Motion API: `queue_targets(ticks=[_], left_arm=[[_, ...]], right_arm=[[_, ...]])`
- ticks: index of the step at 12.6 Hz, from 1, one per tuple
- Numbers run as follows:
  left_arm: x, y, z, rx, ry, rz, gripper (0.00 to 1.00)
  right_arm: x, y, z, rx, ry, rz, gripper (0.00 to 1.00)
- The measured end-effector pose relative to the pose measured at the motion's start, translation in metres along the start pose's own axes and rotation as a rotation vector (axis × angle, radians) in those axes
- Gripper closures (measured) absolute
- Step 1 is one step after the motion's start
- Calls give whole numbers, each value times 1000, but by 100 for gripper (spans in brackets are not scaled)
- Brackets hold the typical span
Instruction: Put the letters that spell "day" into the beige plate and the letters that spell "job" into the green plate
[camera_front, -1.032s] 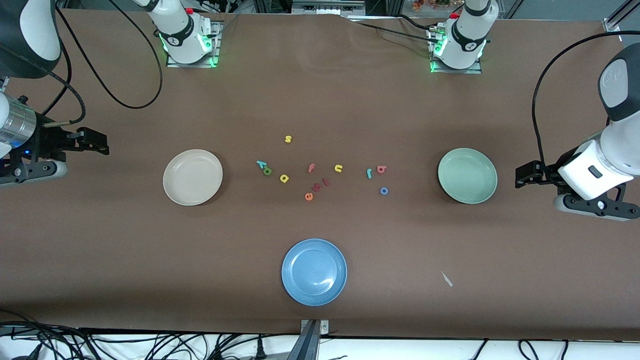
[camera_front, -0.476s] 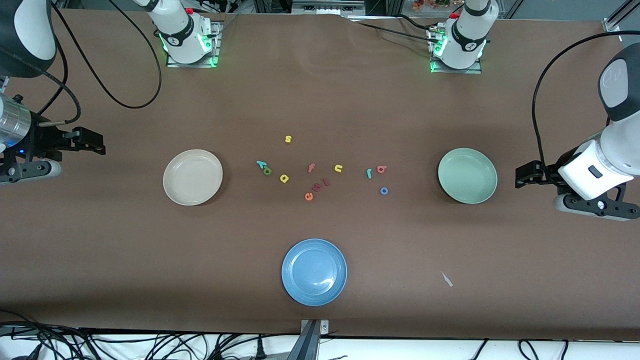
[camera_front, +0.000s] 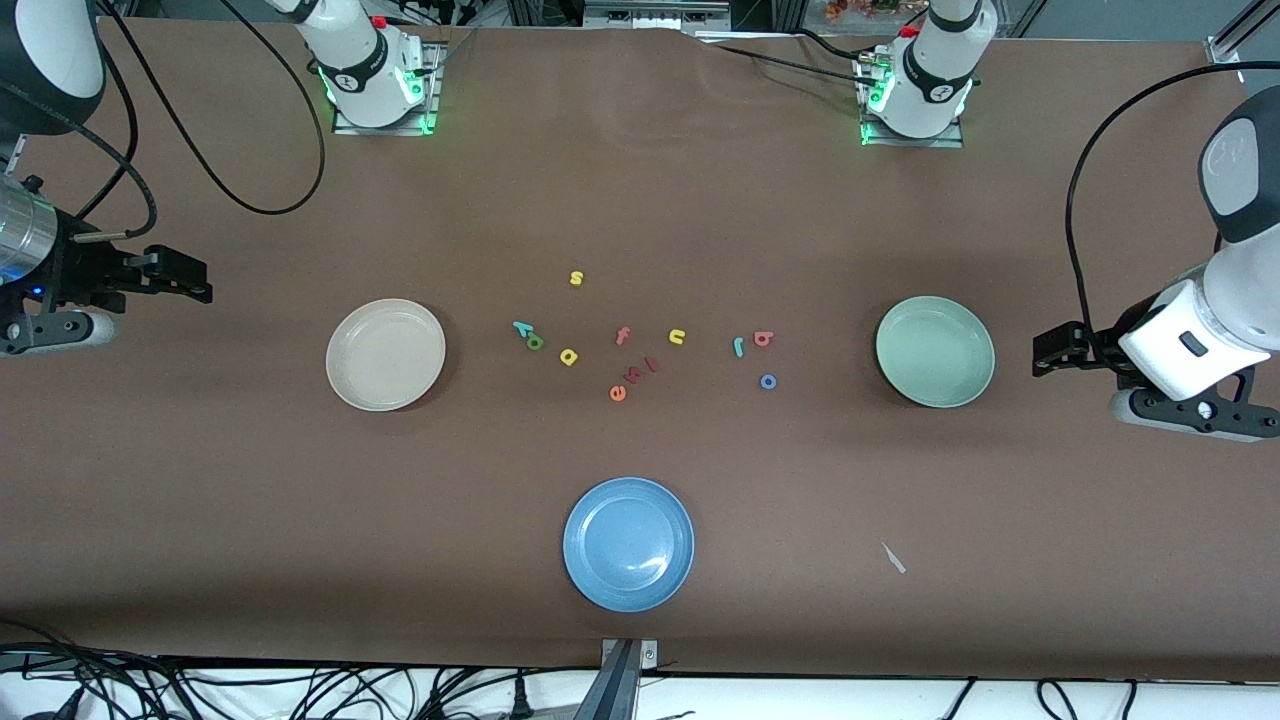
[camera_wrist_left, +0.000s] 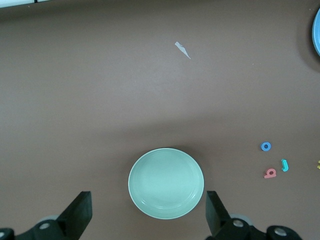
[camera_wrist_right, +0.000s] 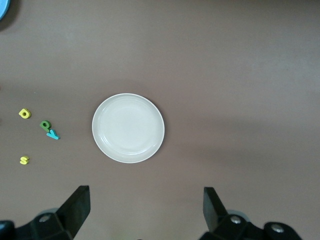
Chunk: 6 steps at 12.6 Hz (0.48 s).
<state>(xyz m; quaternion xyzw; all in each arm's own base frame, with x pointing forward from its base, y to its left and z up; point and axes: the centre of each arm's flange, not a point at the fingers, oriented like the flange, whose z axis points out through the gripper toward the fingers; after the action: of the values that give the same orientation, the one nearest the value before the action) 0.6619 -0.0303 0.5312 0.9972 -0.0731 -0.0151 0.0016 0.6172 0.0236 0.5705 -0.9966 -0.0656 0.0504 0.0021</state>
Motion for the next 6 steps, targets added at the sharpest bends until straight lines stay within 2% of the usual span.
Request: queue_targets(ticks=[6], left_arm=[[0,0,1,0,-2,-8,0]], right_arm=[[-4,-3,-2,26,-10,9,0]])
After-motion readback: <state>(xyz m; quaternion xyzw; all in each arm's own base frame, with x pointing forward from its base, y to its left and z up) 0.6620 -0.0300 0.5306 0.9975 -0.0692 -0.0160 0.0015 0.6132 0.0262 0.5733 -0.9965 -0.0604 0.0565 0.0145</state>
